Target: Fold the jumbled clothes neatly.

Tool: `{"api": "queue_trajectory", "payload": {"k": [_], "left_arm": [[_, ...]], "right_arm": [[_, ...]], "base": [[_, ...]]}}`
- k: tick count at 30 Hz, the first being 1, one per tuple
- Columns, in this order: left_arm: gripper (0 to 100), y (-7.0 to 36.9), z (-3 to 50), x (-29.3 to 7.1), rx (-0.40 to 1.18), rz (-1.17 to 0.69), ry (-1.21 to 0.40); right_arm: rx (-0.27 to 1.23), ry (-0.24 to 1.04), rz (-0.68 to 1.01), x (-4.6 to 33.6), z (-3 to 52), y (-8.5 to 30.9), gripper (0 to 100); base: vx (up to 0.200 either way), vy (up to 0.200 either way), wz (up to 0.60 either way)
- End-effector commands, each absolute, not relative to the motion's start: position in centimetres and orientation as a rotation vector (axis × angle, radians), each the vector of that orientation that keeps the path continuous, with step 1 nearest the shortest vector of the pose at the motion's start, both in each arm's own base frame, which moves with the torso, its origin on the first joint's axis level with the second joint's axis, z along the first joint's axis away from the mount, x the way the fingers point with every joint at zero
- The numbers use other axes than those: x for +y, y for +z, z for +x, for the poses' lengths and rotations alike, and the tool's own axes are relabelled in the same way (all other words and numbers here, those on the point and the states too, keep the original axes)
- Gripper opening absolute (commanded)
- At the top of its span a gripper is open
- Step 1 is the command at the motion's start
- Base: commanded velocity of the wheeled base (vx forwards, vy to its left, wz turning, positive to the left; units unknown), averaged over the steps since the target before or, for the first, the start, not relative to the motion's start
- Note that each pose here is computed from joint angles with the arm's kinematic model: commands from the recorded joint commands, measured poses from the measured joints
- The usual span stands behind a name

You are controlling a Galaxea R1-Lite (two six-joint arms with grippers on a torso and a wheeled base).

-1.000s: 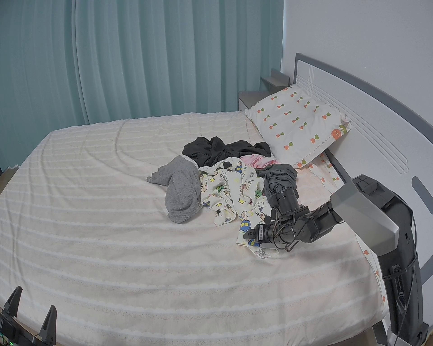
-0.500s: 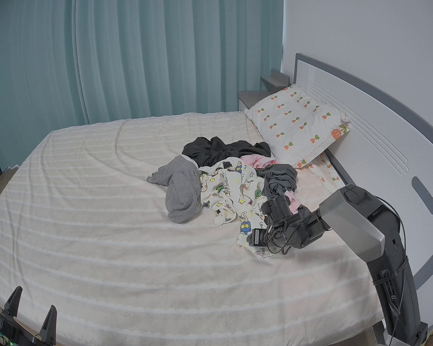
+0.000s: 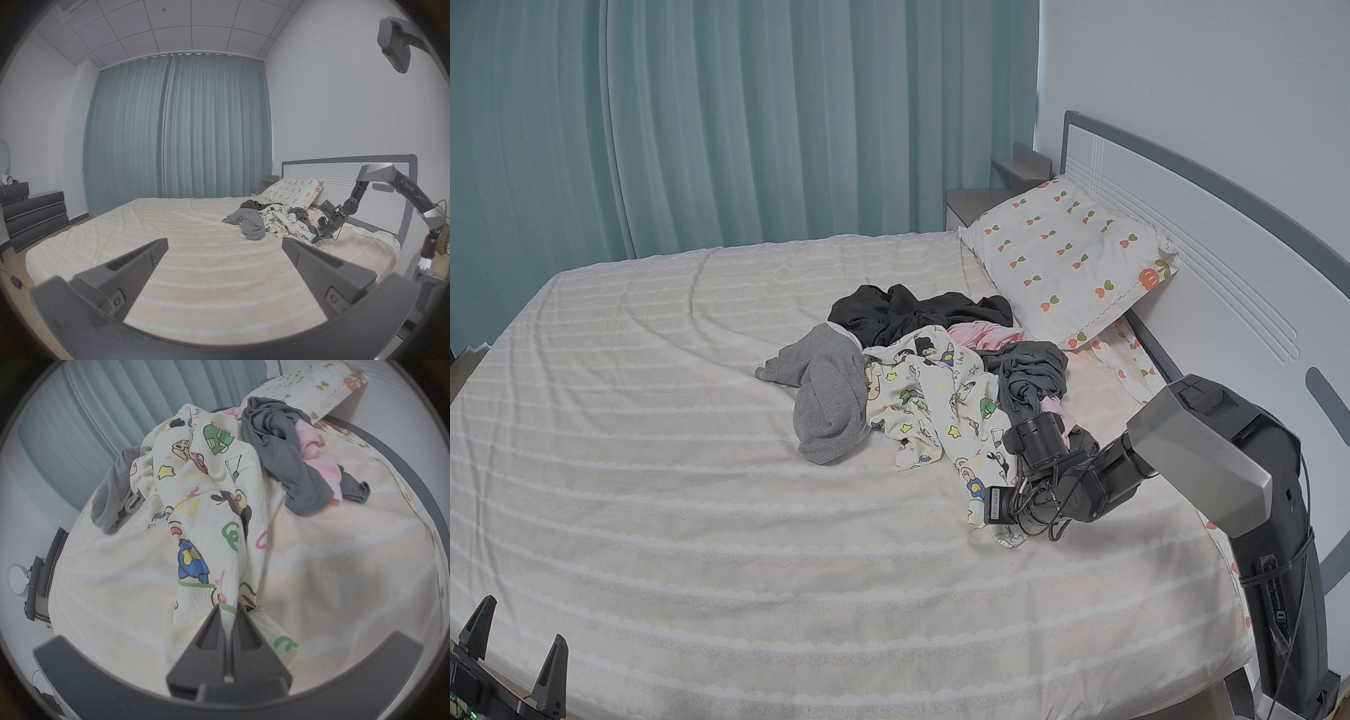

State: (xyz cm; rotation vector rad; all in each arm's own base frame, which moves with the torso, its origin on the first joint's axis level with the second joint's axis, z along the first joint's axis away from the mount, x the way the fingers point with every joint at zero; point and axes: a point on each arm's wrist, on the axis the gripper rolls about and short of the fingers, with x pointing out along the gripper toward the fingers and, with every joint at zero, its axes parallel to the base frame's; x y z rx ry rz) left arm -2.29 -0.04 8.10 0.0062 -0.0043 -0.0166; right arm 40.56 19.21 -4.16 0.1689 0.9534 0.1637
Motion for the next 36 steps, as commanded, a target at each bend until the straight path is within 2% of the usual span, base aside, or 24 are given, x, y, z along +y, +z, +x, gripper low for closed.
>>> {"api": "queue_trajectory", "payload": {"k": [1, 4, 5, 12, 16, 18, 19, 20, 22, 25, 32, 35, 36], "left_arm": [[100, 7.6, -2.3, 0.0, -0.005, 0.006, -0.017], [100, 7.6, -2.3, 0.0, -0.005, 0.006, -0.017], [100, 7.6, -2.3, 0.0, -0.005, 0.006, -0.015], [100, 7.6, -2.3, 0.0, -0.005, 0.011, -0.015], [100, 7.6, -2.3, 0.0, -0.005, 0.005, -0.015], [100, 7.6, -2.3, 0.0, -0.005, 0.005, -0.015], [100, 7.7, -2.3, 0.0, -0.011, 0.032, -0.018], [100, 7.7, -2.3, 0.0, -0.011, 0.061, -0.018], [100, 7.7, -2.3, 0.0, -0.011, 0.074, -0.016], [100, 7.7, -2.3, 0.0, -0.013, 0.075, -0.019], [100, 7.8, -2.2, 0.0, -0.004, 0.069, -0.018], [100, 16.7, -2.7, 0.0, -0.198, -0.154, -0.048], [100, 18.1, -2.1, -0.1, -0.183, -0.220, -0.067]], "right_arm": [[0.944, 0.239, 0.188, 18.0, 35.7, 0.1, 0], [0.922, 0.278, 0.197, 17.4, 33.7, 1.2, 0], [0.884, 0.334, 0.214, 16.8, 31.5, 2.5, 0], [0.705, 0.450, 0.257, 15.4, 26.1, 5.5, 0], [0.472, 0.548, 0.312, 14.8, 22.9, 7.8, 0], [0.472, 0.548, 0.312, 14.8, 22.9, 7.8, 0], [0.354, 0.590, 0.345, 14.6, 22.2, 8.7, 0], [0.329, 0.607, 0.350, 14.7, 21.8, 8.8, 0], [0.323, 0.625, 0.349, 14.8, 21.3, 8.7, 0], [0.308, 0.718, 0.341, 15.1, 18.0, 8.7, 0], [0.177, 0.880, 0.386, 16.7, 15.6, 12.4, 0], [0.173, 0.918, 0.388, 17.5, 15.2, 12.7, 0], [0.175, 0.929, 0.389, 17.7, 15.2, 12.7, 0]], "base": [[0.000, 0.000, 0.00], [0.000, 0.000, 0.00], [0.000, 0.000, 0.00], [0.000, 0.000, 0.00], [0.000, 0.000, 0.00], [0.000, 0.000, 0.00], [0.000, 0.000, 0.00], [0.000, 0.000, 0.00], [0.000, 0.000, 0.00], [0.000, 0.000, 0.00], [0.000, 0.000, 0.00], [0.000, 0.000, 0.00], [0.000, 0.000, 0.00]]}}
